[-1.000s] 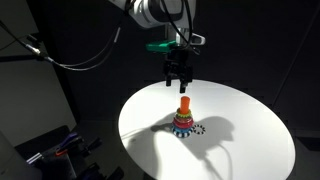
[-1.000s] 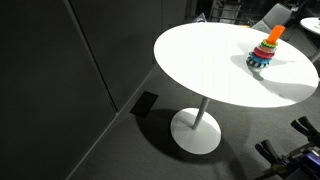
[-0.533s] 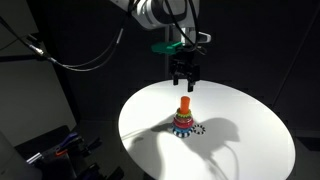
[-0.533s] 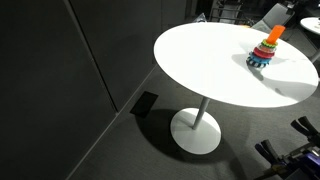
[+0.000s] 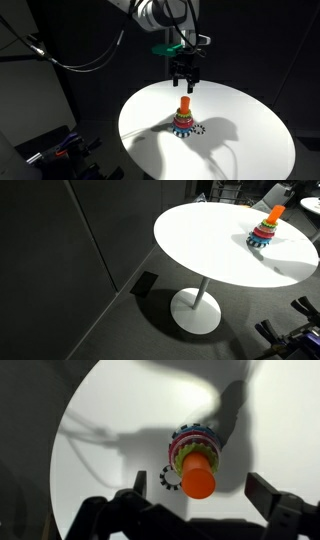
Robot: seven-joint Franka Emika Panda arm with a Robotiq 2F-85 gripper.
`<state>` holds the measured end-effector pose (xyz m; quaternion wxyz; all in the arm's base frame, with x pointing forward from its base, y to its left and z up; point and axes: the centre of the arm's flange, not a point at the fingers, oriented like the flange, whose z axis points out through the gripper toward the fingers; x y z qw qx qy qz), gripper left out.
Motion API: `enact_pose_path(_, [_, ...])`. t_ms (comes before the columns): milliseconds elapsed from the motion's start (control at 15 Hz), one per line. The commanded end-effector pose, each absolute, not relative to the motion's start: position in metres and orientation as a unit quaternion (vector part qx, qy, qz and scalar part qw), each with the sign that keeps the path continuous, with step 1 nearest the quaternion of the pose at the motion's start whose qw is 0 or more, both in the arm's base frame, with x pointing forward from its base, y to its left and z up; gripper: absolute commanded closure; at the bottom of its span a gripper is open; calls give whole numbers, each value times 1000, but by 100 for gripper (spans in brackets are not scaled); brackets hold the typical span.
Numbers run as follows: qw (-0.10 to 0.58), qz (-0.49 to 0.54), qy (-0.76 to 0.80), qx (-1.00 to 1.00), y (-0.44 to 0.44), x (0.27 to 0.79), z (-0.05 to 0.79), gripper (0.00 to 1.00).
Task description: Place the black and white ring on the stack
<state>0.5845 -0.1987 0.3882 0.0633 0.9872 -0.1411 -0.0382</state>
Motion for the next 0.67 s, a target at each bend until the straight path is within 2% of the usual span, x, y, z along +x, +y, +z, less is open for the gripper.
enact_pose_path(0, [62, -35, -145, 987, -201, 589, 381, 0])
enact_pose_path(600, [56, 1, -138, 989, -201, 605, 351, 0])
